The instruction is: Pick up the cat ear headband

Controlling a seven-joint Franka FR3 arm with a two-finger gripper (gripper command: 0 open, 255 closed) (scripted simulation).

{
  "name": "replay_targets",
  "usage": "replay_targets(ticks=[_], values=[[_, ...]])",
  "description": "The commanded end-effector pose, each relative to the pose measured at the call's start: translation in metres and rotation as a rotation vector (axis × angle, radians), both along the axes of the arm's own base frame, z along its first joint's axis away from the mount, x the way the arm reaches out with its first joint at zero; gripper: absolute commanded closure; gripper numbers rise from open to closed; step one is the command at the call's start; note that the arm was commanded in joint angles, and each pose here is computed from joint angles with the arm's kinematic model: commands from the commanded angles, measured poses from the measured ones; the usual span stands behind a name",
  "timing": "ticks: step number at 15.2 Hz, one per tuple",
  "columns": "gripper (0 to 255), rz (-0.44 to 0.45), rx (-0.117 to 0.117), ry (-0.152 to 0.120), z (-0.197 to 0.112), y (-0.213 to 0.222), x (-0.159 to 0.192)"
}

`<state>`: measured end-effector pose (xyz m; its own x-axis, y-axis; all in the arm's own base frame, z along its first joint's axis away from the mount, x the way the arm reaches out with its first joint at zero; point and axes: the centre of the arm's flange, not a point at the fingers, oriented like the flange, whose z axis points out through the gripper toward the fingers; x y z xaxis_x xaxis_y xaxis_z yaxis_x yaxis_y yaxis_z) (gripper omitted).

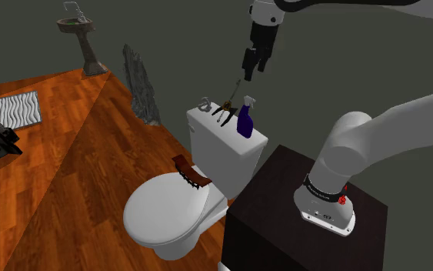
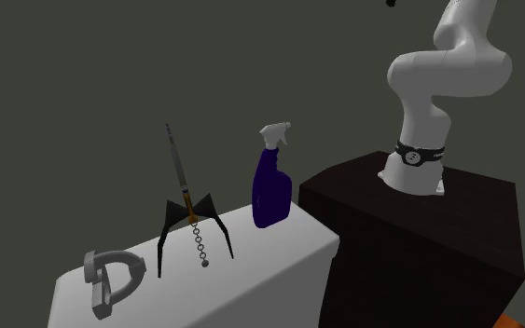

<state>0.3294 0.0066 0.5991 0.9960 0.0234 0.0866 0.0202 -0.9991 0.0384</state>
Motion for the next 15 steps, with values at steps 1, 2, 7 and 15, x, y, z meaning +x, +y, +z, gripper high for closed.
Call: replay_targets(ticks=[1,2,7,15], values=[[0,0.000,0.000,0.000,0.000,0.000,0.000],[0,-0.010,-0.004,0.008,-0.008,-0.004,0.010],[0,-0.057,-0.024,0.047,-0.049,-0.029,0.060],[0,-0.134,-0.056,0.109,-0.118,-0.074,0.133]])
